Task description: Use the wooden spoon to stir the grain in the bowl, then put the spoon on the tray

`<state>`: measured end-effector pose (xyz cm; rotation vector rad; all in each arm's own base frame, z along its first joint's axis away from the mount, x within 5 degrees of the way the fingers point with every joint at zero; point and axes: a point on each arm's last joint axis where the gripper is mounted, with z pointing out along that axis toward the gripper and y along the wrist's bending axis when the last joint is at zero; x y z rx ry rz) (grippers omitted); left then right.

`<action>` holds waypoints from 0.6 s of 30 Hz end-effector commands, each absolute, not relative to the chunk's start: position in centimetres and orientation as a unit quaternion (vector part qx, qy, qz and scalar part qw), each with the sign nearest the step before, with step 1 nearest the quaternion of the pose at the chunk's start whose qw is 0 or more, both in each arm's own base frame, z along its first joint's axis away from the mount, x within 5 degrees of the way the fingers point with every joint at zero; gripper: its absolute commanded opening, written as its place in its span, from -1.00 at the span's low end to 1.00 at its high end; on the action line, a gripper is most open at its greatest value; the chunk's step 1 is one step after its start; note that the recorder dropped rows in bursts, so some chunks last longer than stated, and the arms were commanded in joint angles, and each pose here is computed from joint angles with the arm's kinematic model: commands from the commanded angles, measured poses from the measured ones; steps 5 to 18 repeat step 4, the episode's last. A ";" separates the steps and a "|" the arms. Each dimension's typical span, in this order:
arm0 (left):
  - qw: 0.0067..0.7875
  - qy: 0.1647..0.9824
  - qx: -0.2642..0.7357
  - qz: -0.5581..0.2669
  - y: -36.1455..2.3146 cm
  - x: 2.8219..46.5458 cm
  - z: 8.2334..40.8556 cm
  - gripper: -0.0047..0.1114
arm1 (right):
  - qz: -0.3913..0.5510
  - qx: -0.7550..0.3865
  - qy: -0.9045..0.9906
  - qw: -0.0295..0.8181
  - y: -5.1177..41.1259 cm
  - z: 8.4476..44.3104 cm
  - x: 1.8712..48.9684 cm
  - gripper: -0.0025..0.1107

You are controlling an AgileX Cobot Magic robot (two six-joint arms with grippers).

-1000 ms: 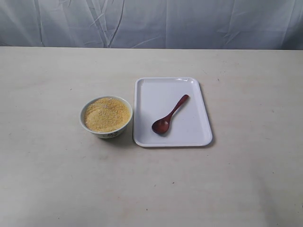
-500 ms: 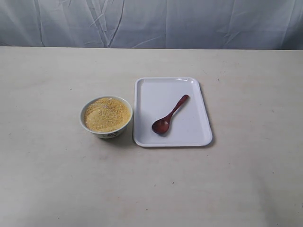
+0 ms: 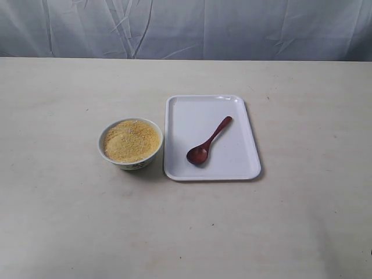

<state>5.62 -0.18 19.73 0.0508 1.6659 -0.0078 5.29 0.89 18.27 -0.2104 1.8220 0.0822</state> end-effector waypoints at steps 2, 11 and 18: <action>0.674 0.738 0.024 -0.003 -0.2 5.6 19.7 -0.92 | 0.034 -0.090 0.784 0.614 0.9 18.3 5.3 -0.95; 0.674 0.738 0.024 -0.003 -0.2 5.6 19.7 -0.92 | 0.034 -0.090 0.784 0.614 0.9 18.3 5.3 -0.95; 0.674 0.738 0.024 -0.003 -0.2 5.6 19.7 -0.92 | 0.034 -0.090 0.784 0.614 0.9 18.3 5.3 -0.95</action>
